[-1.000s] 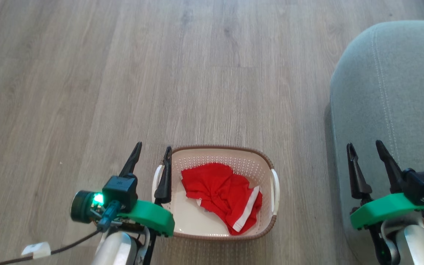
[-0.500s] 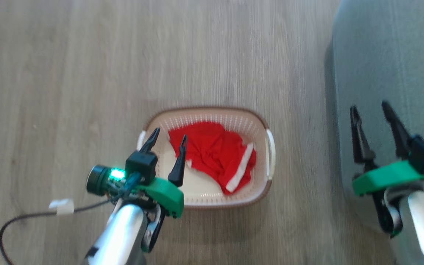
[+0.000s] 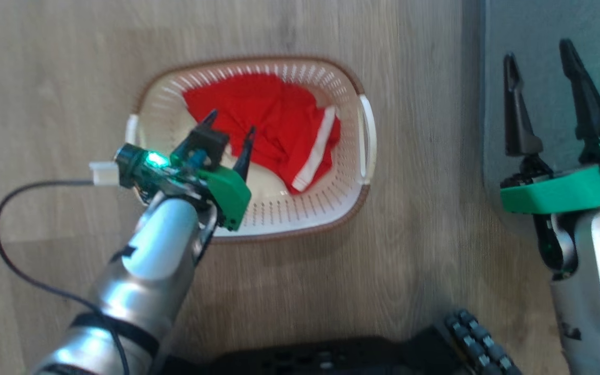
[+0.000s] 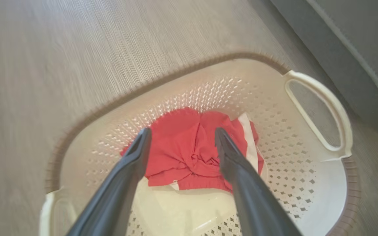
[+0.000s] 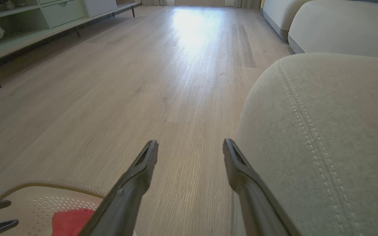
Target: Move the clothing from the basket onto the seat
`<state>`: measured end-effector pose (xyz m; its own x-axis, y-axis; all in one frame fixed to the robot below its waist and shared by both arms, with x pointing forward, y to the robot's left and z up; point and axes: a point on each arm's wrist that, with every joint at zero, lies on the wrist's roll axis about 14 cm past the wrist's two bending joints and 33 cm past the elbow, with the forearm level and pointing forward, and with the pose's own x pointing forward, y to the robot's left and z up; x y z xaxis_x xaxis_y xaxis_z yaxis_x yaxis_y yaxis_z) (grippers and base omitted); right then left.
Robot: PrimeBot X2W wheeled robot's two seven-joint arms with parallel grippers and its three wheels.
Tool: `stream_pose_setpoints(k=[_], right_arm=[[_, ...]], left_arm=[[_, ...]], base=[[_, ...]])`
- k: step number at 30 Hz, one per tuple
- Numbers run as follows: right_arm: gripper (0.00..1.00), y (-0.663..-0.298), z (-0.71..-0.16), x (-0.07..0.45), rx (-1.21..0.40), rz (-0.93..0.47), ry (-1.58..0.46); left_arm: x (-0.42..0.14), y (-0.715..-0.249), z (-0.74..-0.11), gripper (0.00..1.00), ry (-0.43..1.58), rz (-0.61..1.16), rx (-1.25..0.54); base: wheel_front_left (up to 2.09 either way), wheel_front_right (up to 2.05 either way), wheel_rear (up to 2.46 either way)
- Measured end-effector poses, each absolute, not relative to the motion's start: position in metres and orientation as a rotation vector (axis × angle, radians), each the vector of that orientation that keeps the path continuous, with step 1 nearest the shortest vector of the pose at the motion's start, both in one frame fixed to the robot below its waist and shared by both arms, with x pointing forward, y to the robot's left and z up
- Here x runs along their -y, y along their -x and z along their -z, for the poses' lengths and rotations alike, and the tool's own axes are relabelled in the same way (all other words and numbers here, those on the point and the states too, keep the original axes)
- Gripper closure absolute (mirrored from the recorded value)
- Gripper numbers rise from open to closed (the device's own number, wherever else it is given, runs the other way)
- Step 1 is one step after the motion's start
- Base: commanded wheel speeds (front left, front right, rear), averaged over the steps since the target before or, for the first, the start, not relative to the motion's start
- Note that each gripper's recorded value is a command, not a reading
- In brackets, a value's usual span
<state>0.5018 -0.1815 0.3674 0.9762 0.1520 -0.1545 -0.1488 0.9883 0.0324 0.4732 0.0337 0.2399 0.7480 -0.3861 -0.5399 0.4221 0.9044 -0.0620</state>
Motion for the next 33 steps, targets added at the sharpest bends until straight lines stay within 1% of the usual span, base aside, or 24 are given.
stream_pose_setpoints(k=[3, 5, 8, 14, 21, 33], right_arm=[[0.0, -0.503, -0.348, 0.18, -0.187, -0.138, -0.036], [0.0, -0.499, -0.332, 0.181, -0.224, -0.136, -0.035], [0.0, -0.496, -0.316, 0.182, -0.258, -0.124, -0.041], [0.0, -0.492, -0.303, 0.189, -0.285, -0.097, -0.033], [0.0, -0.487, -0.298, 0.193, -0.298, -0.08, -0.022], [0.0, -0.487, -0.297, 0.176, -0.289, -0.139, 0.007]], left_arm=[[-0.033, -0.463, -0.195, 0.0, -0.041, 0.462, -0.711], [-0.032, -0.455, -0.171, 0.0, -0.069, 0.488, -0.777], [-0.02, -0.461, -0.148, 0.0, -0.084, 0.529, -0.809], [-0.003, -0.468, -0.11, 0.0, -0.12, 0.566, -0.872], [0.011, -0.455, -0.08, 0.0, -0.158, 0.599, -0.973], [-0.006, -0.455, -0.056, 0.0, -0.241, 0.541, -1.075]], base=[[0.0, 0.0, 0.0], [0.0, 0.0, 0.0], [0.0, 0.0, 0.0], [0.0, 0.0, 0.0], [0.0, 0.0, 0.0], [0.0, 0.0, 0.0]])
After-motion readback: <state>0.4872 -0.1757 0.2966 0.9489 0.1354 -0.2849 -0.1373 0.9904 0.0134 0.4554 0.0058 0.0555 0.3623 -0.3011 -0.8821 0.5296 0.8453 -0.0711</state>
